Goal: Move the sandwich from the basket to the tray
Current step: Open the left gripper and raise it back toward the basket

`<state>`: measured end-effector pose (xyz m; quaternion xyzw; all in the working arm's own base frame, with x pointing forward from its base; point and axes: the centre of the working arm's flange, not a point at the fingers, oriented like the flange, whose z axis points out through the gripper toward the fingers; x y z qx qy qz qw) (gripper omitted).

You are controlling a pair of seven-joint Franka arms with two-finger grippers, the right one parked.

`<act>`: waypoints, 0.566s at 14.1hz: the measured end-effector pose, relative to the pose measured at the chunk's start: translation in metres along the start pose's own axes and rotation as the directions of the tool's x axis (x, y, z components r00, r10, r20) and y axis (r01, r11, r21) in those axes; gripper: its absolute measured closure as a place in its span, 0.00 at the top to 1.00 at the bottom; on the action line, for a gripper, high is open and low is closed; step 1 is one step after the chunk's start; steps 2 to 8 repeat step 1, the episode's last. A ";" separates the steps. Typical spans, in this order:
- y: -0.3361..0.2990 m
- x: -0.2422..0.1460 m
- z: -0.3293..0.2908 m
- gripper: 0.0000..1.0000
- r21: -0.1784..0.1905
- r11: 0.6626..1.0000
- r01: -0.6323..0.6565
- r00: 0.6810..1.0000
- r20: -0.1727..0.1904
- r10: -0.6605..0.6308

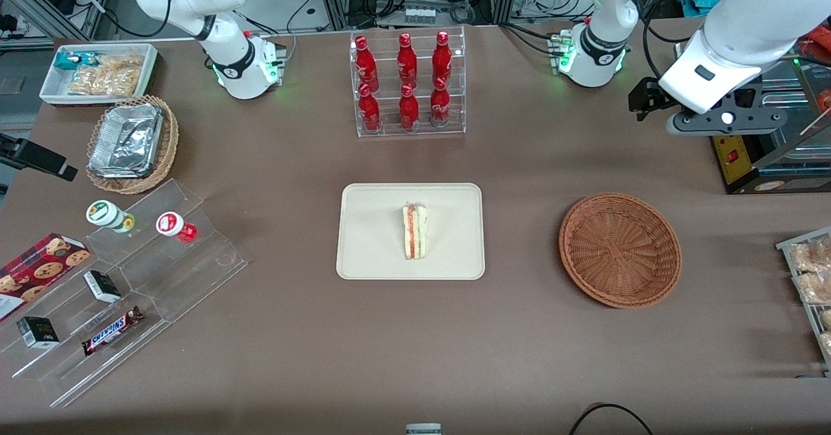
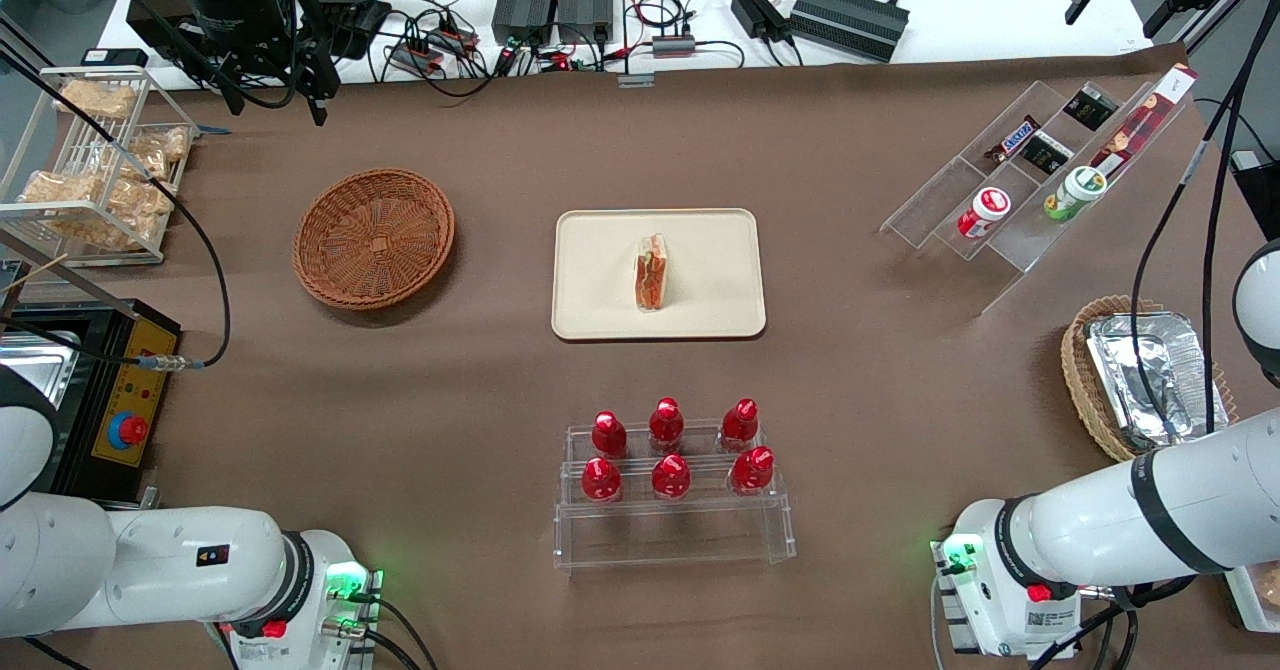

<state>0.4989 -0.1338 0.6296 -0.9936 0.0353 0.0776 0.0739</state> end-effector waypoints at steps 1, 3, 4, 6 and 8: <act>0.001 0.002 0.003 1.00 -0.002 1.000 -0.004 1.000 0.006 0.004; 0.001 0.002 0.003 1.00 -0.002 1.000 -0.004 1.000 0.006 0.004; 0.001 0.002 0.003 1.00 -0.002 1.000 -0.004 1.000 0.006 0.004; 0.001 0.002 0.003 1.00 -0.002 1.000 -0.004 1.000 0.006 0.004; 0.001 0.002 0.003 1.00 -0.002 1.000 -0.004 1.000 0.006 0.004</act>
